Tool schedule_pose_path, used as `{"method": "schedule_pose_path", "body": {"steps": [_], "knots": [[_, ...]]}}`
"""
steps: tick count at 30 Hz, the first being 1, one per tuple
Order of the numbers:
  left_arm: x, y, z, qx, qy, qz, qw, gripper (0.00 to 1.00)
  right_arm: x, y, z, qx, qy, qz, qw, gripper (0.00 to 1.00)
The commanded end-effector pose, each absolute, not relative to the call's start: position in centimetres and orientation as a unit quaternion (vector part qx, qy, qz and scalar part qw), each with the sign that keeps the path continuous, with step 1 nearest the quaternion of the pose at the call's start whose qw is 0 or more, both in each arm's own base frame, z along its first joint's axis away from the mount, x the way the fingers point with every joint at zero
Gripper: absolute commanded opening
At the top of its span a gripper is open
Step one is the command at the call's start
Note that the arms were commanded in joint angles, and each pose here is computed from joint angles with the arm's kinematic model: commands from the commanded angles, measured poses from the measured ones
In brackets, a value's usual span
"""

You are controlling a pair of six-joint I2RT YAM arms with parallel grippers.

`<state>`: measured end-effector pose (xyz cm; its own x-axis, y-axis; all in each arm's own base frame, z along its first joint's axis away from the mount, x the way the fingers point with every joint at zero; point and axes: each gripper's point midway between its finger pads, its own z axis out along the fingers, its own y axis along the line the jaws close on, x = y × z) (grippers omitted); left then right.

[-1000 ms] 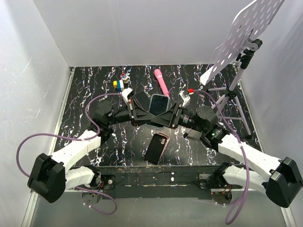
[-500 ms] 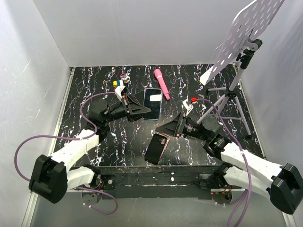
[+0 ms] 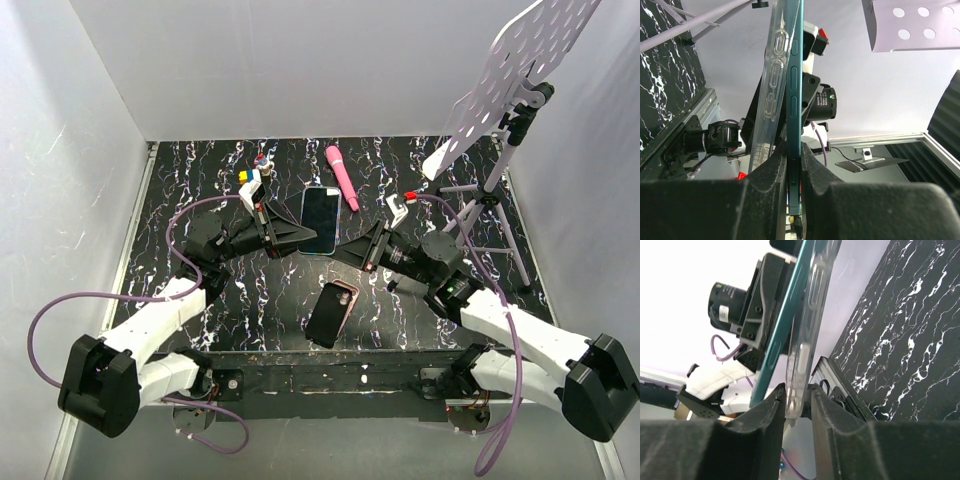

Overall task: Take the phone out of the phone case
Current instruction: Remove the phone case from the phone, then place the phone at the center of the board.

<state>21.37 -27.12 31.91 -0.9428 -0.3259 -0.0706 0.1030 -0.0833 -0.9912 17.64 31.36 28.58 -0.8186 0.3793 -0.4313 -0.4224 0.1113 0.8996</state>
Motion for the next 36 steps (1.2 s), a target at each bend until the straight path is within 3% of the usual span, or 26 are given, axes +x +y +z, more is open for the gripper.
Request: {"method": "schedule_pose_path", "body": {"steps": [1,5,7,11,13,18,25,29,36], "knots": [[20.2,-26.5,34.0,-0.051,0.636,-0.749,0.178,0.0,18.6,32.3,31.1,-0.028,0.665,0.677,0.314,0.28],[20.1,-26.4,34.2,-0.052,0.635,-0.751,0.177,0.0,19.1,32.9,30.0,-0.036,0.676,0.669,0.308,0.01],[20.1,-26.5,34.3,-0.048,0.635,-0.751,0.173,0.0,20.4,32.4,28.0,-0.016,0.719,0.618,0.318,0.01],[20.2,-26.6,34.2,-0.053,0.635,-0.752,0.167,0.0,23.9,24.9,20.4,0.132,0.864,0.339,0.348,0.01],[20.4,-26.6,33.9,-0.053,0.64,-0.747,0.172,0.0,23.7,22.7,19.3,0.15,0.878,0.284,0.354,0.01],[22.7,-25.8,30.2,-0.073,0.703,-0.668,0.235,0.0,21.7,24.9,22.0,0.072,0.842,0.391,0.365,0.01],[30.2,-18.0,18.2,-0.177,0.84,-0.396,0.325,0.0,19.4,24.8,23.2,0.042,0.825,0.435,0.359,0.01],[33.2,-15.2,13.0,-0.26,0.835,-0.383,0.297,0.0,18.6,24.1,22.9,0.045,0.822,0.44,0.359,0.01],[37.7,-11.7,10.5,-0.299,0.815,-0.348,0.353,0.0,16.9,23.8,21.5,0.041,0.827,0.453,0.331,0.01]]}}
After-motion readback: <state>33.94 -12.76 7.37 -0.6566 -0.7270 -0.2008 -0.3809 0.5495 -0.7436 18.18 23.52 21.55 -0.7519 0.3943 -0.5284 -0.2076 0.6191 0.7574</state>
